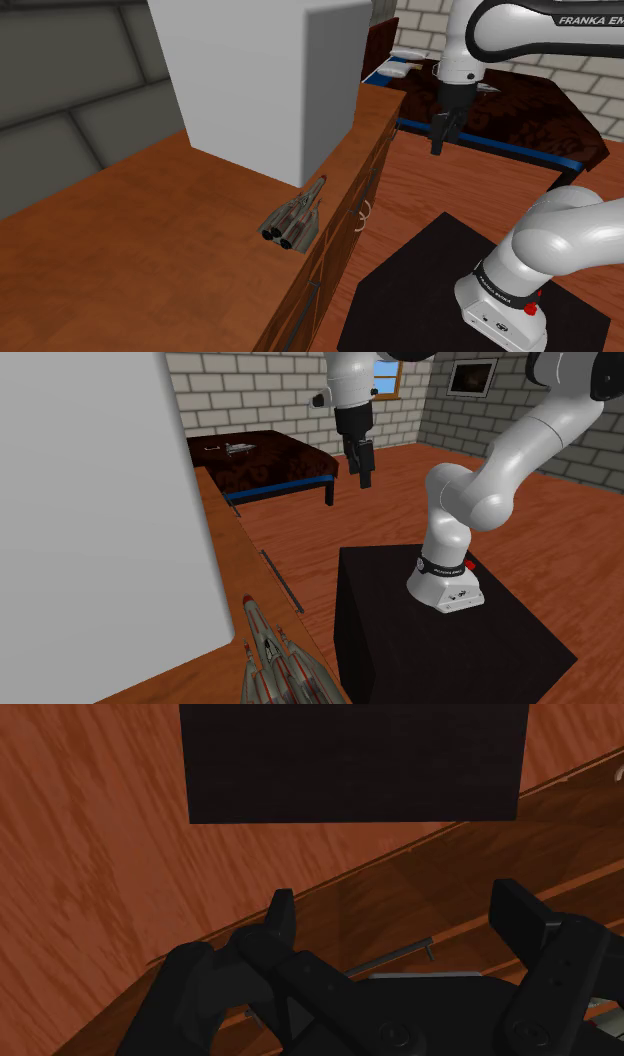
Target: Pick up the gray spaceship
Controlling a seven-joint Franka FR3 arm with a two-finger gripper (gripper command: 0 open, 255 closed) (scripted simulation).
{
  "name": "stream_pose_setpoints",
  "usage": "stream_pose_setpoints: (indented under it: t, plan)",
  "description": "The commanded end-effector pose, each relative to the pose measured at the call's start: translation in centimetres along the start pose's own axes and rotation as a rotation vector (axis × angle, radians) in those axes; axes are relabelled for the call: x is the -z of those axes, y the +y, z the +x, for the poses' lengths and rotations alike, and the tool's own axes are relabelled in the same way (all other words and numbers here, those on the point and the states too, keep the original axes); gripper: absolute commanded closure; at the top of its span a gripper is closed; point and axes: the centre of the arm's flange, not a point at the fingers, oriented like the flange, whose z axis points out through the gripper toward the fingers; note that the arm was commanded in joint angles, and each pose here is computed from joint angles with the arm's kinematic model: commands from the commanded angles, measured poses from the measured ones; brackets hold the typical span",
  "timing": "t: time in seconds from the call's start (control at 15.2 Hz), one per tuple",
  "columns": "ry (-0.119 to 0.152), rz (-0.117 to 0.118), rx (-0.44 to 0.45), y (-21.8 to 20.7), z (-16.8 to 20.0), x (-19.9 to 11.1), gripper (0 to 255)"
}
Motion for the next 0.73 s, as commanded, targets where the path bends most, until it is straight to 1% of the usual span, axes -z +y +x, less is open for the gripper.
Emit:
stream_pose_setpoints:
  t: [0.0, 0.33, 0.66]
  plan:
    - [0.000, 0.000, 0.000, 0.0, 0.0, 0.0, 0]
    - [-0.005, 0.042, -0.185, -5.6, 0.9, -2.0, 0]
    - [-0.010, 0.084, -0.369, -11.0, 2.8, -3.7, 0]
